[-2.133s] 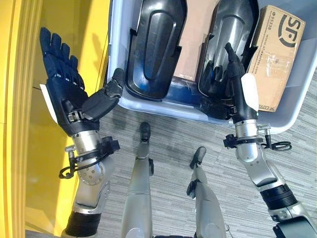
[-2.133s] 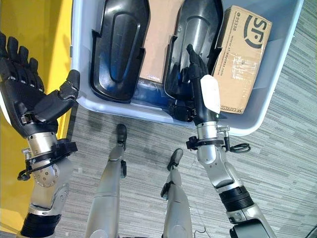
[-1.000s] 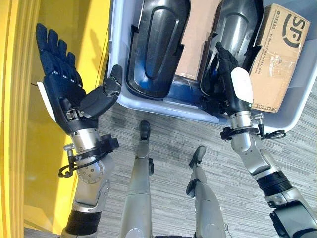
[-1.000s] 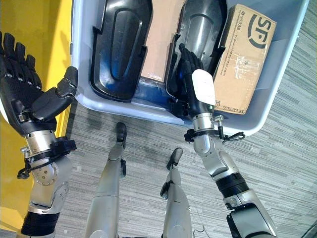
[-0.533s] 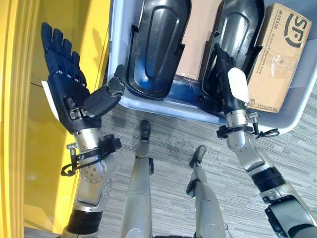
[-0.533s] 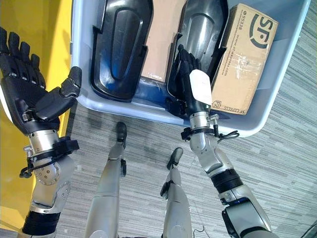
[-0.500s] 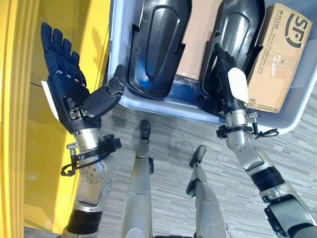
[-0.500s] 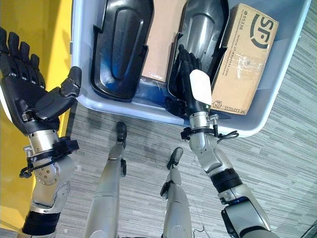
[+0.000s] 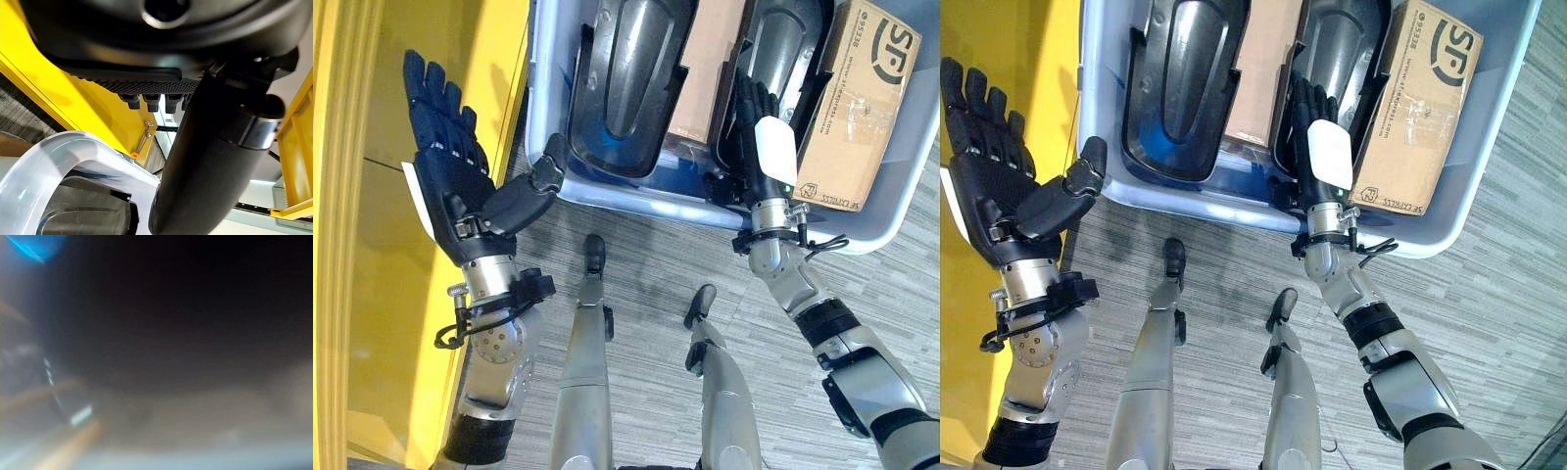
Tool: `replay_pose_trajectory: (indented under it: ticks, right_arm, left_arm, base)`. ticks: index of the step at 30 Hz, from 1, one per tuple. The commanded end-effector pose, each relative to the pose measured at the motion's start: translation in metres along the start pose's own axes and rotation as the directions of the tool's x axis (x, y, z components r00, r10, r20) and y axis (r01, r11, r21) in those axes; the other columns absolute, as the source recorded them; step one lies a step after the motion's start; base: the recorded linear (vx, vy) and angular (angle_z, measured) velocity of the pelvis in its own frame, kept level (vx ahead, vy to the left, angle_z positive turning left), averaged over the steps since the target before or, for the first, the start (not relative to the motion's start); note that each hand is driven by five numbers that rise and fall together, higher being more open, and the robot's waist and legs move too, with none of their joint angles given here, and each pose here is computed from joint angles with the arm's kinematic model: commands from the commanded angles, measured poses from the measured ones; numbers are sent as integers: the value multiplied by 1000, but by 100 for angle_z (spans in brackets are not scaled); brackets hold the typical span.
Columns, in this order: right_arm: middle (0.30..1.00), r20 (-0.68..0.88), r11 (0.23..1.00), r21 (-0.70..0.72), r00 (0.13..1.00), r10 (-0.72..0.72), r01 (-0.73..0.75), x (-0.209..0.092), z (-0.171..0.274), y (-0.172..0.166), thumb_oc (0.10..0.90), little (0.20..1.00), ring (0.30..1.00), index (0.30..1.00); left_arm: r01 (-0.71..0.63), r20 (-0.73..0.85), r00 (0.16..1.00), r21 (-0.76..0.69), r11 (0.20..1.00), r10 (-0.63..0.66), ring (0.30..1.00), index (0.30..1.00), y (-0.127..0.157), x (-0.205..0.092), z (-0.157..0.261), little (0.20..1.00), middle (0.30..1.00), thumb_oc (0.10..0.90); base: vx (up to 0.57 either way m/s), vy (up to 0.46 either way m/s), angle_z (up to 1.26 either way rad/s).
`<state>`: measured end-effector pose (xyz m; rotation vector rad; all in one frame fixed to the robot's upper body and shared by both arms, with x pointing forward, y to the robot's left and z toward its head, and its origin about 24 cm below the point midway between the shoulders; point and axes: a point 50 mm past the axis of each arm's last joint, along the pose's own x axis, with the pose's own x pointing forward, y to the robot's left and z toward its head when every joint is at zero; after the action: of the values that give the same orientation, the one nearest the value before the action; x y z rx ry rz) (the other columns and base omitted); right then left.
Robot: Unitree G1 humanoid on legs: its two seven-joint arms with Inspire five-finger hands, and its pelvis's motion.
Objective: Move parts from the plastic box to the shelf.
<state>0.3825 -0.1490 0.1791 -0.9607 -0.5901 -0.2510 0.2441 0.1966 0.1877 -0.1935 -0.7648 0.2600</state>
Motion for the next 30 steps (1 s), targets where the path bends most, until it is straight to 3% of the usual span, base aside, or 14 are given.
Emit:
replay_pose_trajectory:
  ticks: [1, 2, 3, 5, 20, 30]
  right_arm:
    - [1000, -330, 978, -152, 940, 87, -144, -12, -60, 11, 900, 1000, 1000, 1000]
    - [1000, -336, 977, -154, 938, 87, -146, -11, -61, 10, 900, 1000, 1000, 1000]
    - [602, -342, 974, -172, 936, 83, -150, -9, -64, 7, 616, 602, 602, 602]
    - [300, -364, 965, -205, 928, 82, -166, -9, -70, 4, 400, 300, 300, 300]
    - [300, -58, 973, -222, 997, 56, -68, -13, -28, -7, 400, 300, 300, 300]
    - [300, 160, 999, 10, 986, -42, 41, -56, 12, -42, 400, 300, 300, 300]
  left_arm:
    - [118, 257, 963, -129, 985, -82, 1000, 1000, -18, 5, 46, 1000, 1000, 900]
    - [122, 255, 963, -131, 984, -85, 1000, 1000, -19, 5, 46, 1000, 1000, 900]
    - [127, 253, 963, -130, 983, -91, 1000, 1000, -19, 5, 46, 1000, 1000, 900]
    - [132, 249, 963, -120, 984, -99, 1000, 1000, -20, 5, 45, 1000, 1000, 900]
    - [98, 277, 957, -21, 995, -88, 1000, 1000, -14, 17, 45, 1000, 1000, 900]
    - [29, 232, 971, 124, 992, -58, 1000, 1000, 16, 15, 38, 1000, 1000, 900]
  base:
    - [0, 0, 0]
    - [0, 0, 0]
    - [0, 0, 0]
    - [-9, 5, 2]
    - [-20, 2, 3]
    - [50, -6, -12]
